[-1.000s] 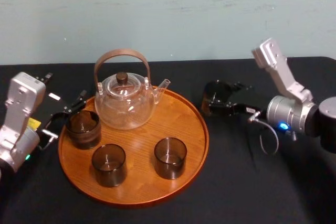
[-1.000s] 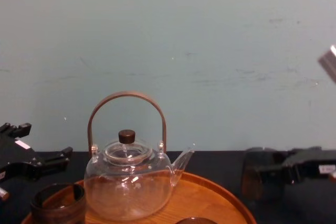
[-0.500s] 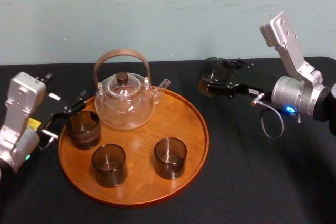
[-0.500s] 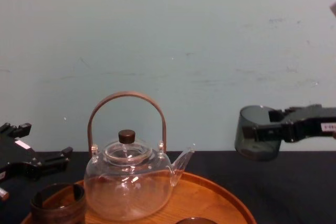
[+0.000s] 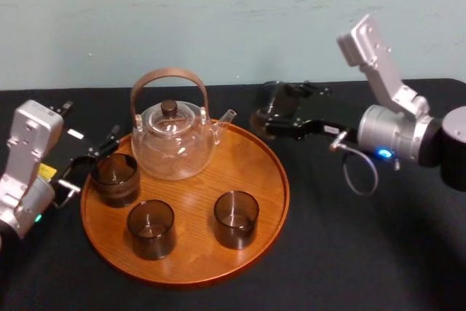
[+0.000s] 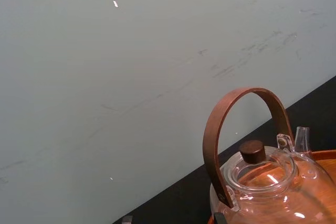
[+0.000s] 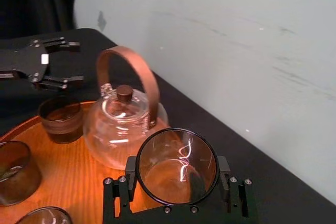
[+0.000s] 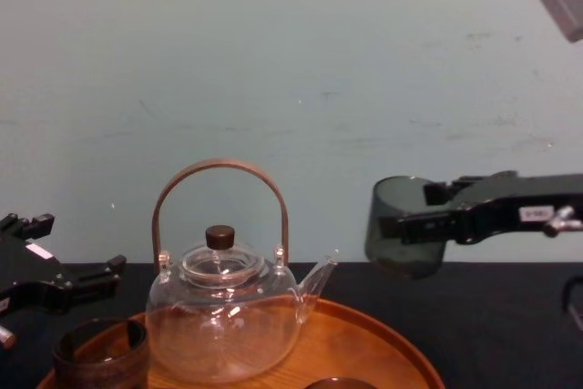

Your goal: Pick up the glass from the table and place it on the tray.

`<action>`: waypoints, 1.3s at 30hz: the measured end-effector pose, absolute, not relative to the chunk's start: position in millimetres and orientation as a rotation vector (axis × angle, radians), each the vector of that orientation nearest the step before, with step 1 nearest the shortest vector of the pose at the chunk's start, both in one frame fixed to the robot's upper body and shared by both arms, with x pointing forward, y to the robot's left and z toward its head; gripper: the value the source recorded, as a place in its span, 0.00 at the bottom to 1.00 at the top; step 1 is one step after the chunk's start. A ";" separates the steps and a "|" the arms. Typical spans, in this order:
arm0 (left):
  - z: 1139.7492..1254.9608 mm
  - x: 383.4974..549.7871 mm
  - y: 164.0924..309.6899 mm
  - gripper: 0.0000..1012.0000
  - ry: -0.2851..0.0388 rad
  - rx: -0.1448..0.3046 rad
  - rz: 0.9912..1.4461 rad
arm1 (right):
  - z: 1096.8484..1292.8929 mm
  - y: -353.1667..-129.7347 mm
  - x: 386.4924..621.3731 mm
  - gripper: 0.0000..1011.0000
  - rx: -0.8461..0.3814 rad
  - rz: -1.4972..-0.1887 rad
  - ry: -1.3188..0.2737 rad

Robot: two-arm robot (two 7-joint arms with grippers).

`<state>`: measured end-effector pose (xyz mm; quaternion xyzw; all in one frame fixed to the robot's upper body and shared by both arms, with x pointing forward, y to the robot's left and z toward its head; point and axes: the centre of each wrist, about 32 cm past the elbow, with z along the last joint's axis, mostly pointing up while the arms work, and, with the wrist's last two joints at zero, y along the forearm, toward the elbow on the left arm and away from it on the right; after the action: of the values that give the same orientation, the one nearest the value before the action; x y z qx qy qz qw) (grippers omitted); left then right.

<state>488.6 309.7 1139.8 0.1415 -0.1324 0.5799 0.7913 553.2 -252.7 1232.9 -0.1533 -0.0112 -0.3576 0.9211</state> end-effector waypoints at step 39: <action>1139.8 488.6 309.7 0.99 -0.285 0.304 1.248 | 1182.4 -222.1 567.7 0.89 -0.398 -0.669 -0.005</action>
<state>488.6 309.7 1139.8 0.1415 -0.1324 0.5799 0.7913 567.7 -222.1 1182.4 -0.1938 -0.0024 -0.3263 0.9252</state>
